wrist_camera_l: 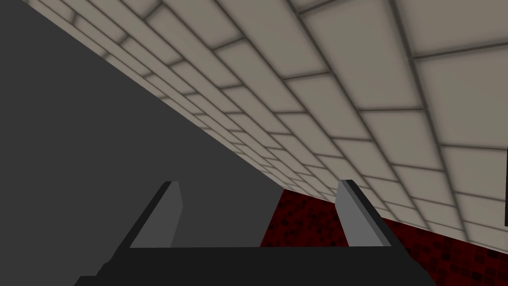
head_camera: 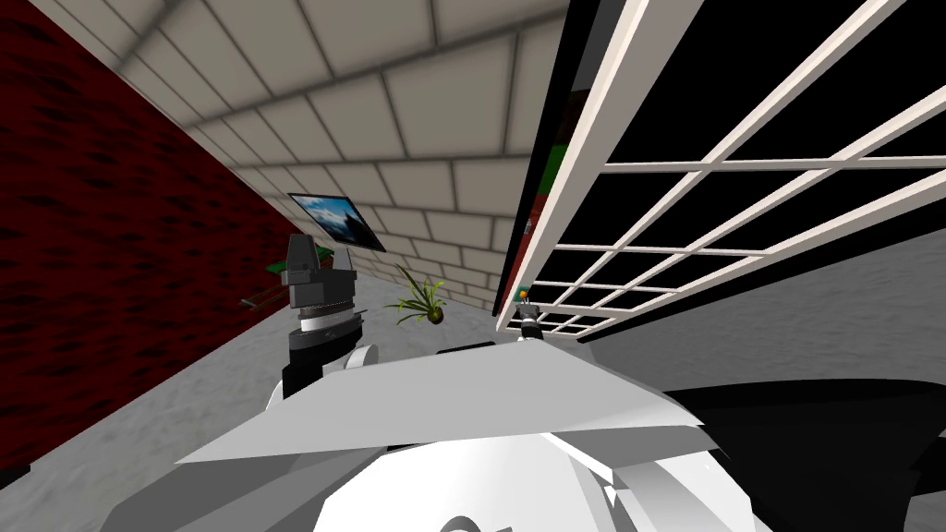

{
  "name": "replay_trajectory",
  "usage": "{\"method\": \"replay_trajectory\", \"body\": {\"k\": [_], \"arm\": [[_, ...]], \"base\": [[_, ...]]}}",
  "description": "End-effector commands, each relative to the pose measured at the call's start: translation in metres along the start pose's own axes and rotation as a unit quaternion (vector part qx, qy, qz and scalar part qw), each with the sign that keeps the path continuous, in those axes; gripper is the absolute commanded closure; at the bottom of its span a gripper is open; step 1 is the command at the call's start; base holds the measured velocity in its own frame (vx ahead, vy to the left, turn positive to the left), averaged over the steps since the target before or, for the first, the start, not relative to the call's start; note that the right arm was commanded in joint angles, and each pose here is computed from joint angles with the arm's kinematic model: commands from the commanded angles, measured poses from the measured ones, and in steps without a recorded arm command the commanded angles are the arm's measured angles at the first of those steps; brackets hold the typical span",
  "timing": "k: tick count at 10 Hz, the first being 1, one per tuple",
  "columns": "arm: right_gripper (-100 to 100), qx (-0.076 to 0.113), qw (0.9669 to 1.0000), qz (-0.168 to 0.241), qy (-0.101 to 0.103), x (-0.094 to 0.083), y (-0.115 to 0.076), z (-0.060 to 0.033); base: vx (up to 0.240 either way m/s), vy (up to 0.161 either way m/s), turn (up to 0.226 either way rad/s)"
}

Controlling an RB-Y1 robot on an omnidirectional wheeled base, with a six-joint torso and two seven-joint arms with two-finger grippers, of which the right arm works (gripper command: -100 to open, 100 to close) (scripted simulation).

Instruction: Pull the door open

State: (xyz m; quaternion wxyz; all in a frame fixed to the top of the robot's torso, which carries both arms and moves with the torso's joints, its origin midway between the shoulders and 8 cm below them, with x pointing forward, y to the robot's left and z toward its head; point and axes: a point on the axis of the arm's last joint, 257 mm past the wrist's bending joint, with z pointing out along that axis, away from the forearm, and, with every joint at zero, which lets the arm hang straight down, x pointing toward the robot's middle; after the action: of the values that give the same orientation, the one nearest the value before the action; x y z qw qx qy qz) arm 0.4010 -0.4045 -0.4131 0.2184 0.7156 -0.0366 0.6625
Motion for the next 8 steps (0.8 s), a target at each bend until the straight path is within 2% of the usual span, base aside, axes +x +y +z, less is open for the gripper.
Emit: {"method": "replay_trajectory", "body": {"k": [1, 5, 7, 8], "arm": [[-100, 0.008, 0.9996, 0.022, 0.017, 0.0173, -0.018, 0.0063], [-100, 0.008, 0.9996, 0.022, 0.017, 0.0173, -0.018, 0.0063], [-100, 0.002, 0.9978, 0.064, 0.015, 0.0181, -0.0196, 0.0069], [-100, 0.002, 0.9978, 0.064, 0.015, 0.0181, -0.0196, 0.0069]], "base": [[-0.038, 0.001, 0.01], [-0.003, 0.001, -0.004], [-0.045, -0.007, 0.029], [-0.046, -0.004, -0.001]]}}
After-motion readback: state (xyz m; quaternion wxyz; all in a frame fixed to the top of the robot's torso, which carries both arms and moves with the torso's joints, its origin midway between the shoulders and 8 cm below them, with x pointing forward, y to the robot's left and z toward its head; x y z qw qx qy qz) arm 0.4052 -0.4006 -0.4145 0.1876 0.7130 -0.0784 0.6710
